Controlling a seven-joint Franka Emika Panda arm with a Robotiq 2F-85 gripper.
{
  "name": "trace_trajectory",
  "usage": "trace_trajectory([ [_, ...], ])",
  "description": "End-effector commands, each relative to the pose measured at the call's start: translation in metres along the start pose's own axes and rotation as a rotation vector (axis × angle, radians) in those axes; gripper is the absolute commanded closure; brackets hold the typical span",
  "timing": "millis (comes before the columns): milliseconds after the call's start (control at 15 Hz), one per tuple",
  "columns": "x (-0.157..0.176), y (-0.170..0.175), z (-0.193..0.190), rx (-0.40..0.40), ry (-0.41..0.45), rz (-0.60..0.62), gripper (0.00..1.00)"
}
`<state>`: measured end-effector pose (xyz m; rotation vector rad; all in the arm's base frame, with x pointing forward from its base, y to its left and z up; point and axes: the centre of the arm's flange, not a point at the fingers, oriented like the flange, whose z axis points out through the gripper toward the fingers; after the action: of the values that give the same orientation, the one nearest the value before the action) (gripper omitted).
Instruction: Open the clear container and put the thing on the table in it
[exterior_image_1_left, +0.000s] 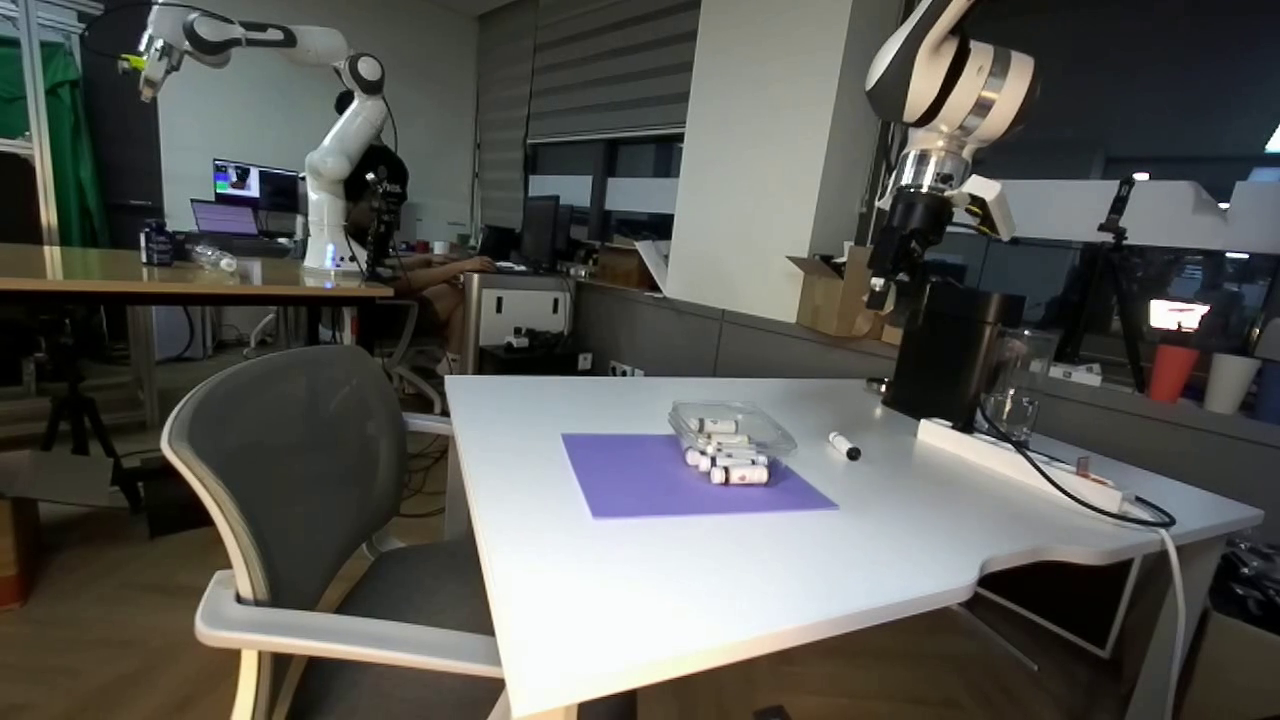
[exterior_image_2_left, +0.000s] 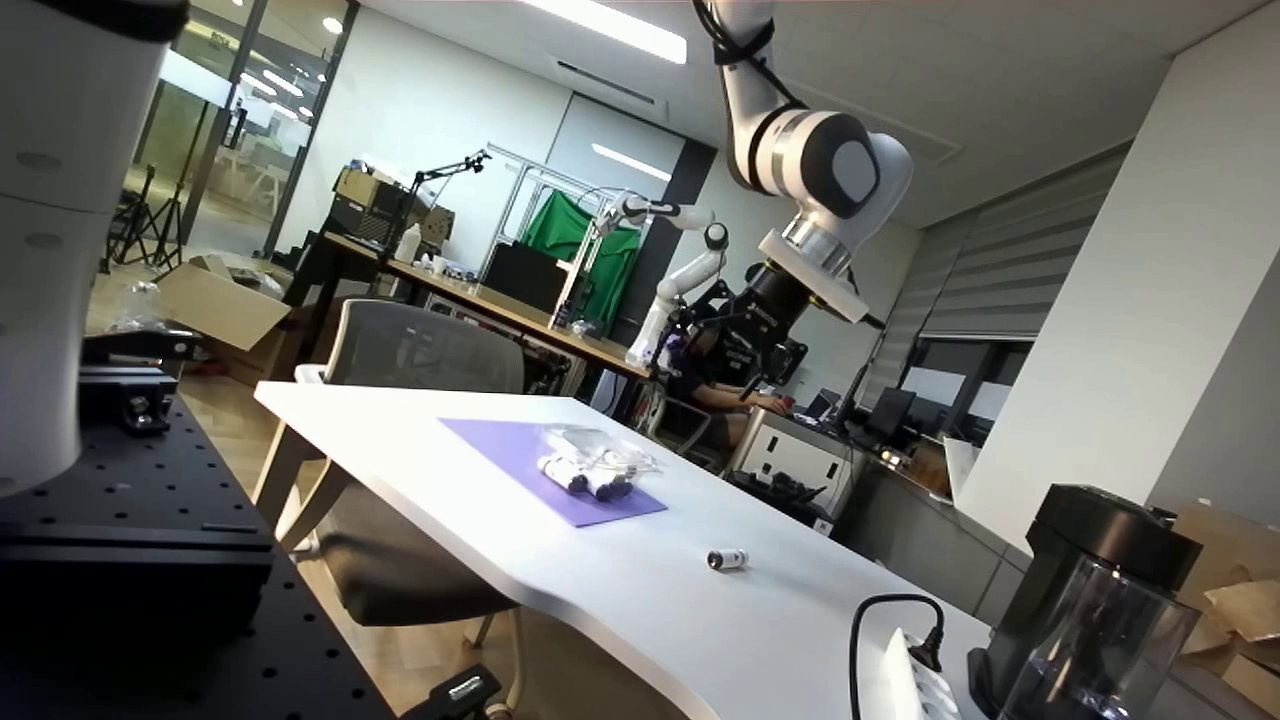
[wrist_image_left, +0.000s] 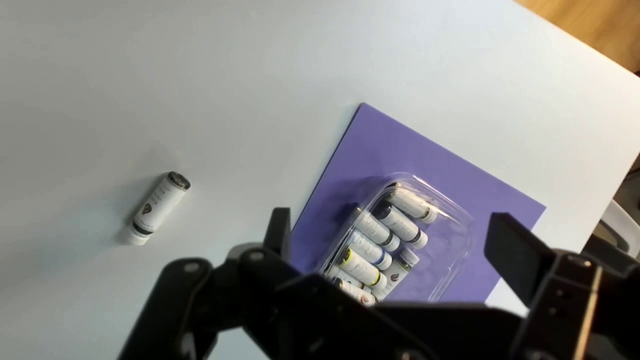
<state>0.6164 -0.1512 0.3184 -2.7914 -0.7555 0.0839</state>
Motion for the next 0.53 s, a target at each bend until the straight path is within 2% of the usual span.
trace_trajectory([
  [0, 0.0018, 0.0032, 0.0010, 0.004, -0.004, 0.001, 0.00],
  [467, 0.0047, 0.0039, -0.0015, 0.005, -0.005, 0.001, 0.00],
])
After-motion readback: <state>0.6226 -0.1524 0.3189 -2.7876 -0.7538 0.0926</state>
